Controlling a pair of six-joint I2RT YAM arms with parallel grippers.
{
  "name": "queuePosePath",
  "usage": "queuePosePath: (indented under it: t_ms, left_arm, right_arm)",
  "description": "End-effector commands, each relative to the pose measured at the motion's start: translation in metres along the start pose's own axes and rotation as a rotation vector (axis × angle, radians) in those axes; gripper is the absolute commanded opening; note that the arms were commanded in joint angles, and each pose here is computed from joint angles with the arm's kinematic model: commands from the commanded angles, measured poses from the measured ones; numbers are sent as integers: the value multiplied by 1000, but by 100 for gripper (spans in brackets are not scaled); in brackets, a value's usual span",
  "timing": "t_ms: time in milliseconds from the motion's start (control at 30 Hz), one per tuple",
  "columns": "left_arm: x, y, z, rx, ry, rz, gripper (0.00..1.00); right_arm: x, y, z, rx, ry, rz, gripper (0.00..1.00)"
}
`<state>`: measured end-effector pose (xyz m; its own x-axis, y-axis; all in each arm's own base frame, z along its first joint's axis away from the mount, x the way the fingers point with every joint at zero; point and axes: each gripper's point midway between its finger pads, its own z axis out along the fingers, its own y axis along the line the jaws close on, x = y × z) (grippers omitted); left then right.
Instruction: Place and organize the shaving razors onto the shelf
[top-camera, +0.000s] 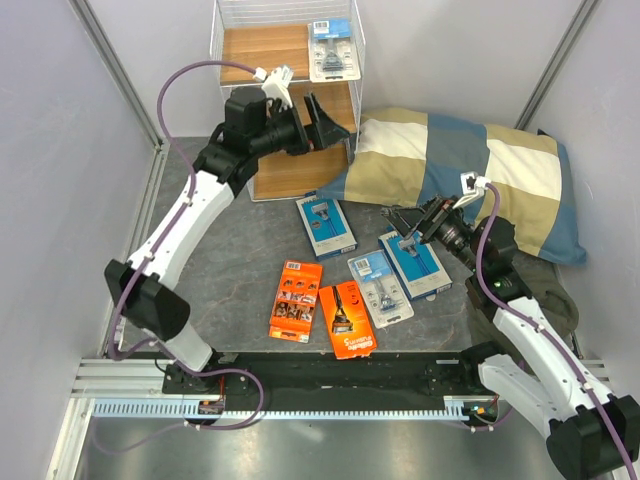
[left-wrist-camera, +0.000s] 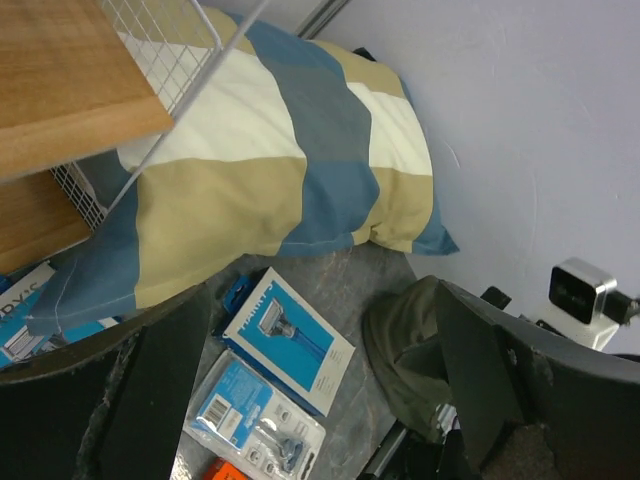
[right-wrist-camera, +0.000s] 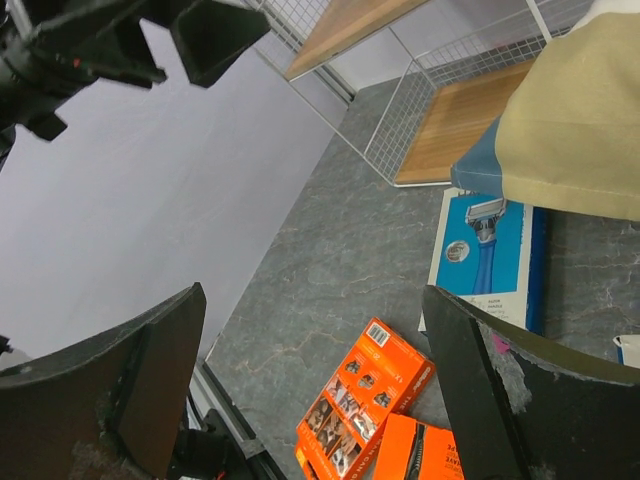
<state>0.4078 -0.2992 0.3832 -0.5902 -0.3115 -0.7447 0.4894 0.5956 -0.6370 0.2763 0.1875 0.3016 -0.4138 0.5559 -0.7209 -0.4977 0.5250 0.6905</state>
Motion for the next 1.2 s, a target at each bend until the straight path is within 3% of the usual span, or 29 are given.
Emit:
queuePosePath:
  t_ms: [0, 267, 600, 867, 967, 1167]
  left_arm:
    - [13, 5, -25, -22, -25, 93, 100]
    - [99, 69, -40, -177, 117, 8, 100]
    - [215, 114, -55, -289, 309, -157, 100]
    - [220, 110, -59, -290, 308, -161, 100]
    - [215, 106, -59, -279, 298, -153, 100]
    - [218, 109, -59, -283, 307, -153, 100]
  right_arm:
    - [2, -3, 2, -5, 1, -9, 98]
    - [17, -23, 2, 60, 50, -23, 98]
    - [56, -73, -2, 215, 183, -54, 98]
    - [88, -112, -7, 336, 332, -88, 97]
    - [109, -126, -11, 391, 434, -91, 87]
    - [139, -144, -11, 508, 561, -182, 81]
